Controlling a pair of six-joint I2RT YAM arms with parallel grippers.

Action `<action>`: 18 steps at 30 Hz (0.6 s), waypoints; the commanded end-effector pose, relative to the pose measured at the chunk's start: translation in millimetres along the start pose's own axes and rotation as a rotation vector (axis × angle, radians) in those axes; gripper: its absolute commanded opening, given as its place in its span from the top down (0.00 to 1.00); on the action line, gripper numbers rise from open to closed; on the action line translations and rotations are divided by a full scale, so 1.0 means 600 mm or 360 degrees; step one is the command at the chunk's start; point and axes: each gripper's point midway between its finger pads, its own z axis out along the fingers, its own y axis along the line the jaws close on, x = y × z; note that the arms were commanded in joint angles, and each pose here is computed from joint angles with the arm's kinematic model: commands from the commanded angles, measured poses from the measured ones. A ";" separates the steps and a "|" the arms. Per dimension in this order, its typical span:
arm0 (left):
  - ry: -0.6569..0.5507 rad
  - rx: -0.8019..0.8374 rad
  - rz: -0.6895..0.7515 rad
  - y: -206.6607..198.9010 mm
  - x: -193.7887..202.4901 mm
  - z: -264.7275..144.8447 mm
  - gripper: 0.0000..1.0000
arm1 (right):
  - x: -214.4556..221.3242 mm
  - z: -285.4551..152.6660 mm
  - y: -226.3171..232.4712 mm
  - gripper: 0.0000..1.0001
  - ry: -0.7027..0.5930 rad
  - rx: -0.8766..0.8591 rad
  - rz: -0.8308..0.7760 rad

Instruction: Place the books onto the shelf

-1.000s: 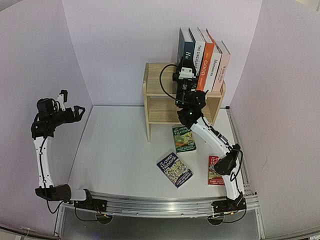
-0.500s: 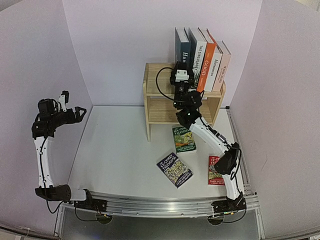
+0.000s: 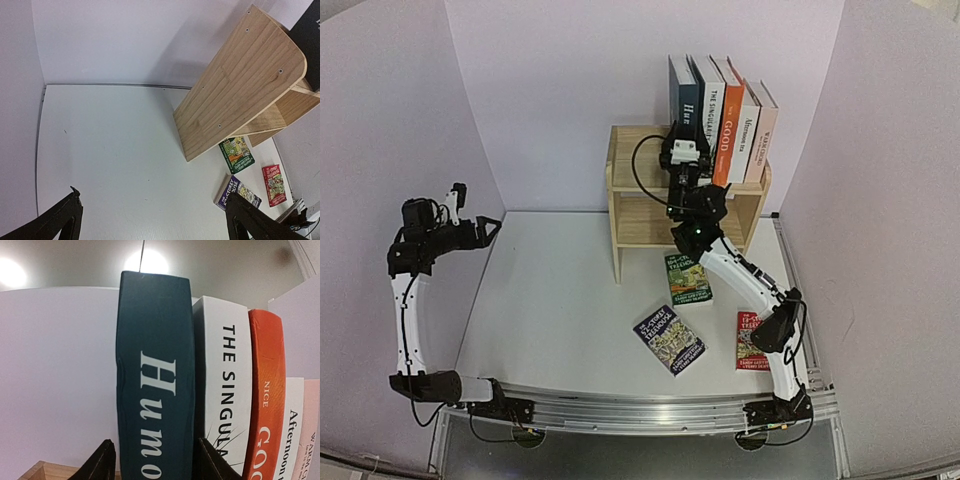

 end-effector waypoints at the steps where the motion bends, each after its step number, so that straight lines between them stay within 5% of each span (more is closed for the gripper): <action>1: -0.0117 0.0144 0.0124 -0.041 -0.027 -0.011 0.00 | -0.072 0.001 -0.066 0.47 -0.0073 0.0123 0.0098; 18: -0.0055 0.0180 0.0193 -0.046 -0.009 0.003 0.00 | -0.105 -0.034 -0.030 0.41 -0.0179 0.0077 -0.0179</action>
